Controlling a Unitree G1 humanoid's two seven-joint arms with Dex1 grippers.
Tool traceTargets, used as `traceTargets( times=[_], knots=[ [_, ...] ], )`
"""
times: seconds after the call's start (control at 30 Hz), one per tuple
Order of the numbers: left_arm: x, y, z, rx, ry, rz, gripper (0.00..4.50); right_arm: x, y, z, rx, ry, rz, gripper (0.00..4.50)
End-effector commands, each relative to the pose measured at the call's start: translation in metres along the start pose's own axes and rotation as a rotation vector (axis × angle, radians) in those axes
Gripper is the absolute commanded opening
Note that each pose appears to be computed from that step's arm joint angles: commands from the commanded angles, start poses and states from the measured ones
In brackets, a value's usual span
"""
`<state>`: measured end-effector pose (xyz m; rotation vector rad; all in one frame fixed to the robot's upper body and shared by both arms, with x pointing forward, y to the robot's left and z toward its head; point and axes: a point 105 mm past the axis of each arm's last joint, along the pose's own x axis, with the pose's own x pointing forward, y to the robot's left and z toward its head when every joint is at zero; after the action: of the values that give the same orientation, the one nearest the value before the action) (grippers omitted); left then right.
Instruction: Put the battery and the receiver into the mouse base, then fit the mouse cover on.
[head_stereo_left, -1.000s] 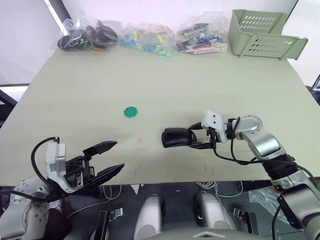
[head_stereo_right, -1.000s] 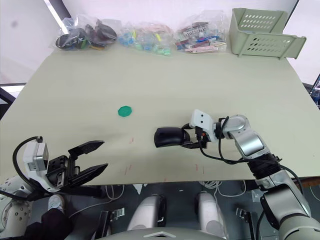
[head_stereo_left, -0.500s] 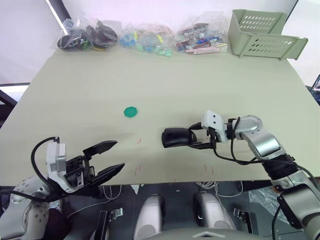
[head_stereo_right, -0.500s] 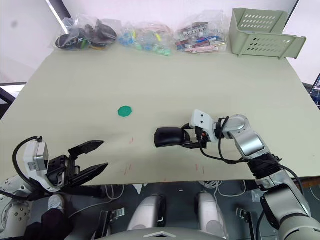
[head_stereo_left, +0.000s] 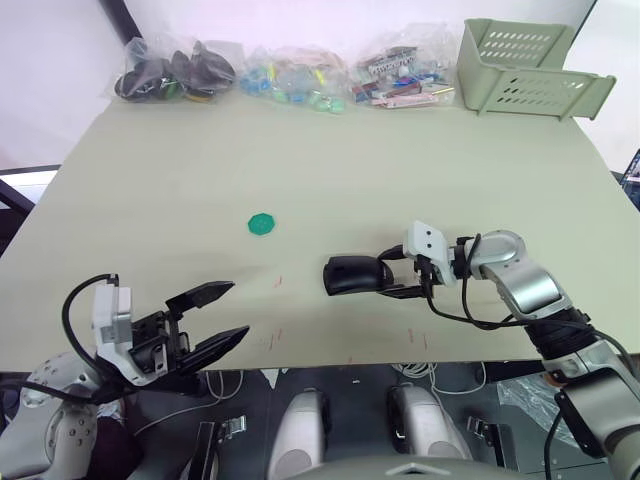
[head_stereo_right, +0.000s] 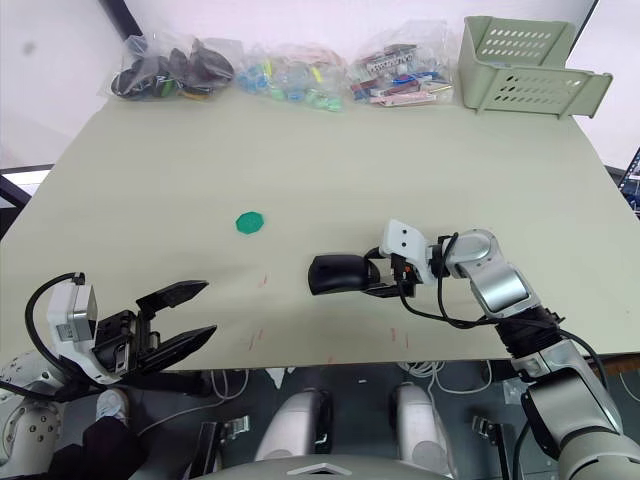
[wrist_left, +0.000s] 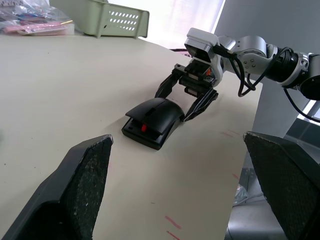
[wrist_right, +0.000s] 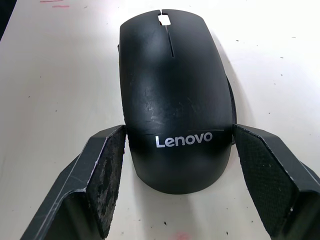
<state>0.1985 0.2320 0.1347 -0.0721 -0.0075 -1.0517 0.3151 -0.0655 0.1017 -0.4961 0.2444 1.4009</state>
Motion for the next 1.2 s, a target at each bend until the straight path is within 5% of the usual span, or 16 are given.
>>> traceTargets(
  times=[0.03,0.83,0.9,1.2],
  knots=[
    [0.0017,-0.0027,0.0072,0.042,-0.009,-0.014,4.5,-0.0041,-0.0026,0.0121,-0.058,-0.022,-0.006,3.53],
    [0.002,-0.0021,0.0066,0.041,-0.01,-0.013,4.5,-0.0049,-0.0031,0.016,-0.058,-0.025,-0.01,3.53],
    [0.0022,-0.0021,0.0066,0.041,-0.011,-0.013,4.5,-0.0049,-0.0033,0.0163,-0.061,-0.024,-0.012,2.76],
    [0.0026,-0.0025,0.0061,0.039,-0.011,-0.013,4.5,-0.0062,-0.0033,0.0195,-0.076,-0.024,-0.013,2.76]
  ],
)
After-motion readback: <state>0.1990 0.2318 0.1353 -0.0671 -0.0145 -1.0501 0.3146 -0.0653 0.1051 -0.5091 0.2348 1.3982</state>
